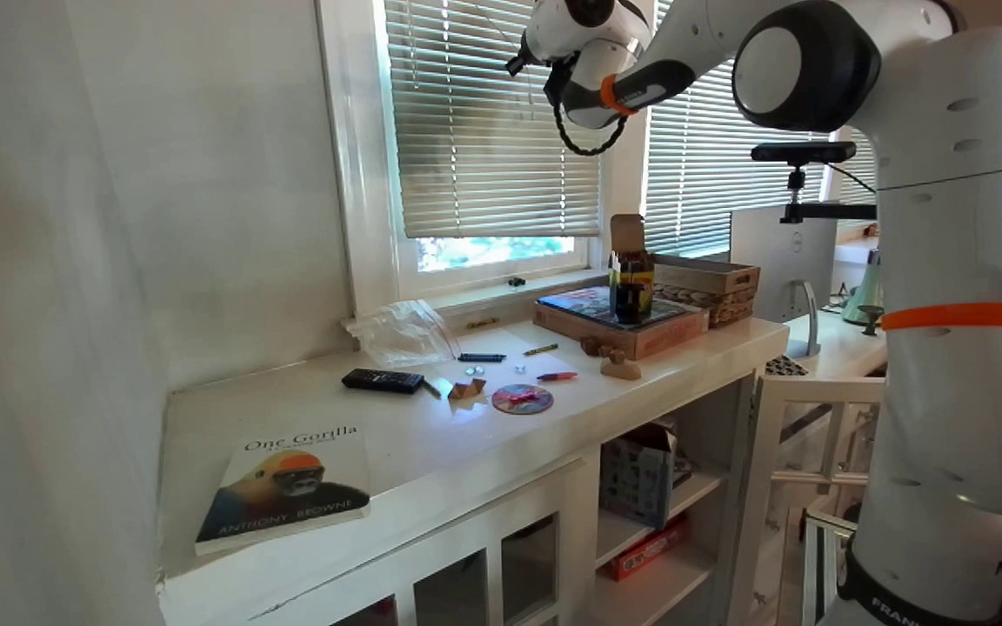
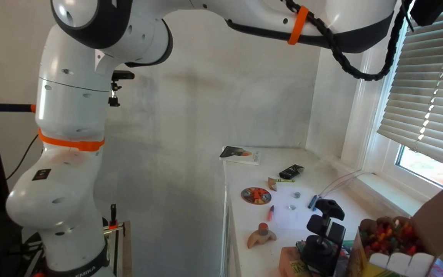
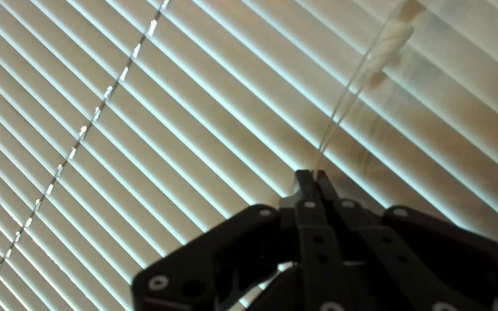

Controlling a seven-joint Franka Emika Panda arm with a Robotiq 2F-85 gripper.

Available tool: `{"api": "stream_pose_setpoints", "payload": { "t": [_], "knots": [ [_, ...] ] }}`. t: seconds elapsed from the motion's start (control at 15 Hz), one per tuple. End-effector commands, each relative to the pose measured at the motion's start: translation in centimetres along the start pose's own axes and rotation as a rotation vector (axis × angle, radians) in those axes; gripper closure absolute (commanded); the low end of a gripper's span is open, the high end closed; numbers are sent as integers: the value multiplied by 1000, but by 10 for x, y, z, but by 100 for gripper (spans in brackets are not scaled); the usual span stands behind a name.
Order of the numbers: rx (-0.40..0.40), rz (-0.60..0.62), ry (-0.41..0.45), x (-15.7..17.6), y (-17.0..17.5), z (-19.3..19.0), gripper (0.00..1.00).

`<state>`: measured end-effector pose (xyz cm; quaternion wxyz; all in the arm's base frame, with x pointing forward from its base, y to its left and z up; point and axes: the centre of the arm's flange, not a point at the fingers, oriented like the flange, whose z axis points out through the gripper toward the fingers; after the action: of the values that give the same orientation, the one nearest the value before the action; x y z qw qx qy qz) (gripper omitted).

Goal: Close the blinds

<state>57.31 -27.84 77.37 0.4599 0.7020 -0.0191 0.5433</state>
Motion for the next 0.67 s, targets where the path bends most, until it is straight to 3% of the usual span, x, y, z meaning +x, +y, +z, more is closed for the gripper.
{"api": "stream_pose_setpoints", "payload": {
  "t": [0.0,0.6],
  "knots": [
    [-7,-39,-26,-17,-2,3,100],
    [-9,-45,-45,-29,-3,6,100]
  ]
}}
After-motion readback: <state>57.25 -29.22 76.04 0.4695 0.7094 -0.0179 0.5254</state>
